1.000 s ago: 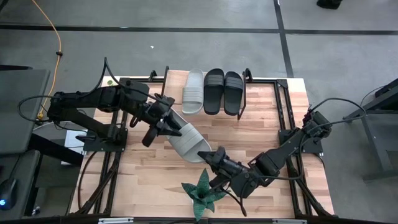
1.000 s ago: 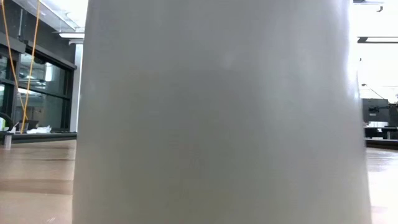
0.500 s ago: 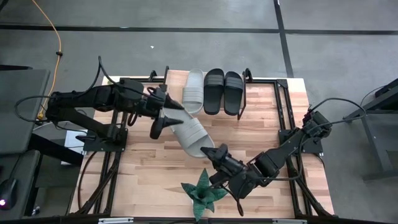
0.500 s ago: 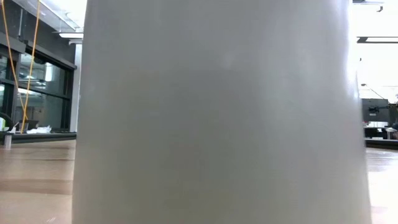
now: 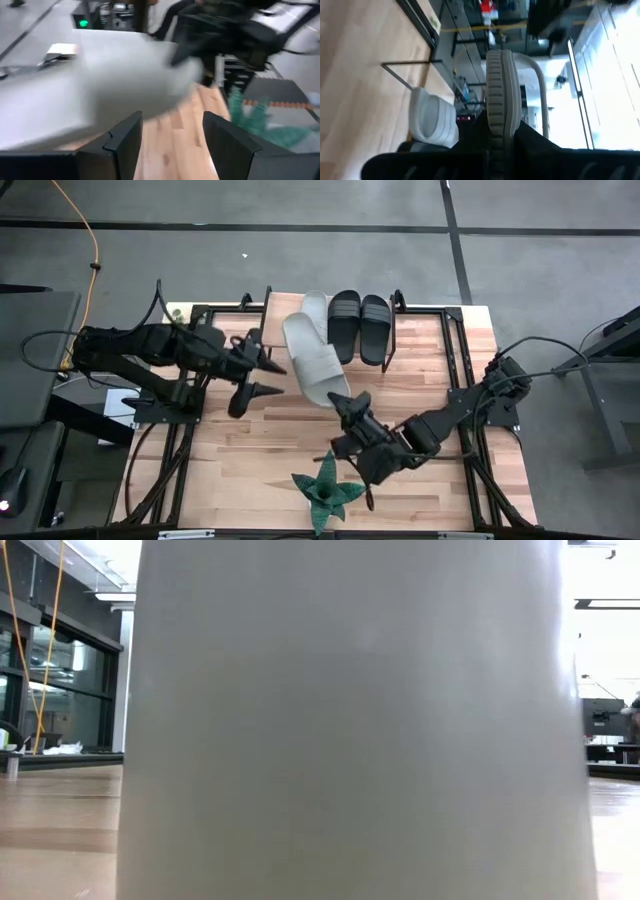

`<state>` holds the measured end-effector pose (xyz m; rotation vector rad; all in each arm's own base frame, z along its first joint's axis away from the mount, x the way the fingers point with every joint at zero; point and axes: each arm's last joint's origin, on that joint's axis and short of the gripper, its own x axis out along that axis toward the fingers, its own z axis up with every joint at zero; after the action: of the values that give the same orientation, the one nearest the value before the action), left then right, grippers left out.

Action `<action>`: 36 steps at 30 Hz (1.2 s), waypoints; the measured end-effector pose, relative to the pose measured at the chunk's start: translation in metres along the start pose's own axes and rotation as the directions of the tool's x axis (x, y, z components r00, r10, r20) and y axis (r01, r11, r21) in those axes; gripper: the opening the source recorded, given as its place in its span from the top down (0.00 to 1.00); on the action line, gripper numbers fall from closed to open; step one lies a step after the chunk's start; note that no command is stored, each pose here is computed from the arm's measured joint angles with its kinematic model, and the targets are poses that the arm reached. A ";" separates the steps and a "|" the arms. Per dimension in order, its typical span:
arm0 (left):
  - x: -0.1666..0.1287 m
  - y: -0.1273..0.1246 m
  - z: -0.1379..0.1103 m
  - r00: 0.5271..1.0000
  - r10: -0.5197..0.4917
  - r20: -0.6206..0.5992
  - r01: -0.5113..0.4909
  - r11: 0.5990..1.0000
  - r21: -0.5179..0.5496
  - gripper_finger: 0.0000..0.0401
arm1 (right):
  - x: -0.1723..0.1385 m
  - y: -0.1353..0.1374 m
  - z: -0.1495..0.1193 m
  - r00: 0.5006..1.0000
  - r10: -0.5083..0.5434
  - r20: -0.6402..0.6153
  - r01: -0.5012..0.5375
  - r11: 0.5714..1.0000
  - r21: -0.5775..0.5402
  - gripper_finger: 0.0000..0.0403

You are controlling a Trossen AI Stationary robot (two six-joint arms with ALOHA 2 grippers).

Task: Pick and place slides into the shelf
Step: Put the gray slipper on the shelf

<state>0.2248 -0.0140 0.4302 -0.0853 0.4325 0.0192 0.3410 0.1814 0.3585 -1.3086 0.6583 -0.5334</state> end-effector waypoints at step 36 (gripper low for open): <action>-0.010 -0.159 -0.052 0.979 -0.179 -0.093 0.200 0.917 0.344 0.58 | 0.119 0.020 -0.024 0.985 0.091 -0.147 -0.080 0.994 0.080 0.99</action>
<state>0.1994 -0.1769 0.3995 0.2272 0.4802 -0.2534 0.4082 0.0864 0.3195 -1.1734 0.8086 -0.5847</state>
